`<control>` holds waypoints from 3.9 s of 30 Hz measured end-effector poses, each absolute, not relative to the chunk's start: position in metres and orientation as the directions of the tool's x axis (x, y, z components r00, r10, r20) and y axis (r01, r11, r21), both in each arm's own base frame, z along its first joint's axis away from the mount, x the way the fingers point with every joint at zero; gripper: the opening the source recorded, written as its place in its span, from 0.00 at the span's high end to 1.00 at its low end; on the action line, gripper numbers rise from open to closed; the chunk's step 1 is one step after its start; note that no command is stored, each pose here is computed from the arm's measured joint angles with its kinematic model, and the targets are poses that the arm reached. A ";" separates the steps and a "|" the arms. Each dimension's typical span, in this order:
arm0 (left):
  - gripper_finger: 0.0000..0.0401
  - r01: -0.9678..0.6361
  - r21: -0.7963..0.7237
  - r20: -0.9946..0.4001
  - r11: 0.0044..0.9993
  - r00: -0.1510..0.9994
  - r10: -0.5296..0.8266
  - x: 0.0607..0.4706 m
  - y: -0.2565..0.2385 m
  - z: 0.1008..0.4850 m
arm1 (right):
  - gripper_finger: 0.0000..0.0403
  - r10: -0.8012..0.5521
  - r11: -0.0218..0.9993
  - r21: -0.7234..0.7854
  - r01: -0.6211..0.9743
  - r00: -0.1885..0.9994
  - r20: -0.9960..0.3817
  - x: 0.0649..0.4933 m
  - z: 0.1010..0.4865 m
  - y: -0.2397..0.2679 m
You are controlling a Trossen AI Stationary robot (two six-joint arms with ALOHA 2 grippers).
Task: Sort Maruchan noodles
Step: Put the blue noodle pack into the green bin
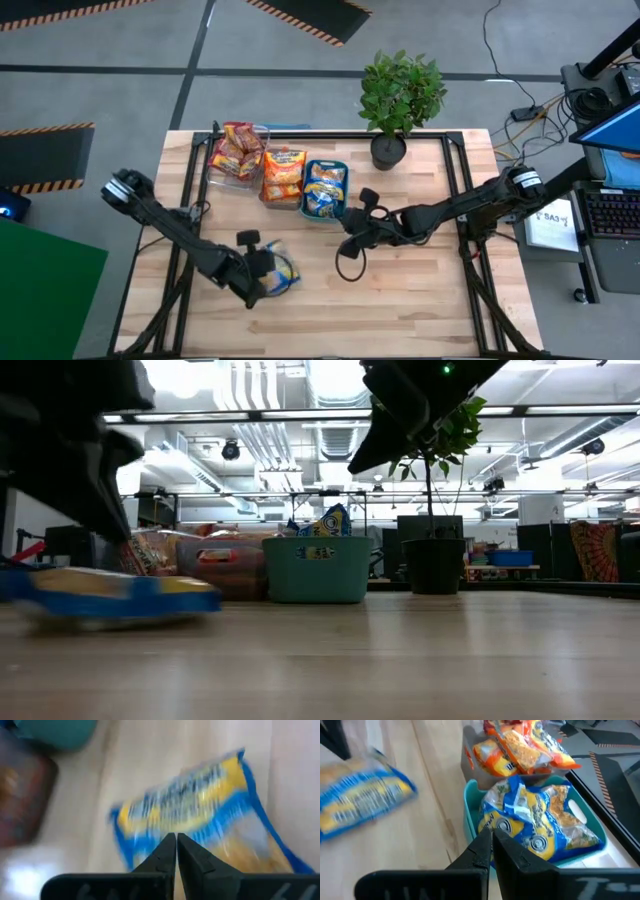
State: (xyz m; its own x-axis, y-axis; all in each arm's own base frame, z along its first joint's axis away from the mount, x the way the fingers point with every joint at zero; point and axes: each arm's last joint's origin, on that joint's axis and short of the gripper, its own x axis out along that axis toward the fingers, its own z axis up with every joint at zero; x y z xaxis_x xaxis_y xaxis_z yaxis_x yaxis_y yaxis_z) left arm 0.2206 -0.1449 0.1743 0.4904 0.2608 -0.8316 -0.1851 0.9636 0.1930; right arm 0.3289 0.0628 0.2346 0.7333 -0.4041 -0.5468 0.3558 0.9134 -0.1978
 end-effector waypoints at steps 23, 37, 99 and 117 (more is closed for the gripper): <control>1.00 -0.090 0.073 -0.722 0.993 0.683 0.115 0.211 -0.137 0.143 | 0.98 0.146 0.705 0.466 0.535 0.533 -0.833 0.305 0.194 0.071; 1.00 -0.149 0.033 -0.671 0.988 0.730 0.132 0.201 -0.128 0.124 | 0.79 0.072 0.470 0.664 0.581 0.725 -0.685 0.295 0.155 0.064; 1.00 -0.262 -0.060 -0.623 0.963 0.764 0.169 0.207 -0.132 0.093 | 0.69 0.036 0.717 0.581 0.384 0.813 -0.581 0.464 0.125 0.078; 1.00 -0.075 0.000 -0.488 0.997 0.871 0.065 0.171 -0.119 0.182 | 0.97 -0.002 0.867 0.442 0.231 0.888 -0.460 0.442 0.222 0.068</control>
